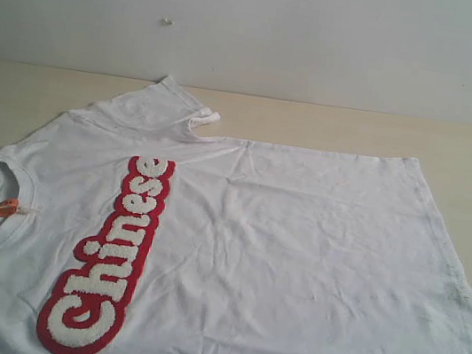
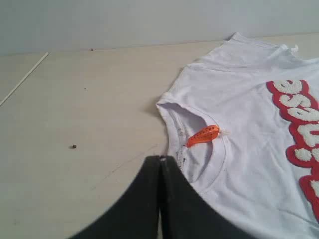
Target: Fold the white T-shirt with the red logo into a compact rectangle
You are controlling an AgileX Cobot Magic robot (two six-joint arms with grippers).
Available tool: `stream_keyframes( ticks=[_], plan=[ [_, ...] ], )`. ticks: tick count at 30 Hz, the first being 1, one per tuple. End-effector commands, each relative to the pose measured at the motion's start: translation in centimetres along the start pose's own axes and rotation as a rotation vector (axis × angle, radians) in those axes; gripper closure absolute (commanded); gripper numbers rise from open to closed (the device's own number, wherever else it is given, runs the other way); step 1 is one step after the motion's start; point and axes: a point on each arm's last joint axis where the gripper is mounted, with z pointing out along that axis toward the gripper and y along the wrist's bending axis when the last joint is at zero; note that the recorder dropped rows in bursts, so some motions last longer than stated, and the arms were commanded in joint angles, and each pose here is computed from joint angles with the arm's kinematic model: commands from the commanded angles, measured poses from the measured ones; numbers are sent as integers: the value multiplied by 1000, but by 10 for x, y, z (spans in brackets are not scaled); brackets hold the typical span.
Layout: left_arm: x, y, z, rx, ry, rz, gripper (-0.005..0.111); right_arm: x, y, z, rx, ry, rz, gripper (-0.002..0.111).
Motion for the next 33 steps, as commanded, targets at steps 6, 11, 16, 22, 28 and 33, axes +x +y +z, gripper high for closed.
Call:
stream_keyframes(
  ticks=[6, 11, 16, 22, 28, 33],
  plan=[
    [-1, 0, -1, 7, -7, 0, 107, 1, 0, 0, -2, -7, 1, 108],
    [-3, 0, -1, 0, -34, 60, 107, -4, 0, 0, -4, -64, -1, 108],
    [-29, 3, -5, -23, -319, -15, 107, -31, 2, -6, -21, -363, -1, 108],
    [-62, 6, -24, 21, -743, -241, 107, -59, 3, -23, -40, -719, 0, 108],
    [-76, 7, -41, 238, -968, -611, 107, -73, 4, -38, -163, -943, 221, 108],
    [-101, -1, -46, 299, -835, -517, 107, -99, 5, -52, -224, -927, 318, 108]
  ],
)
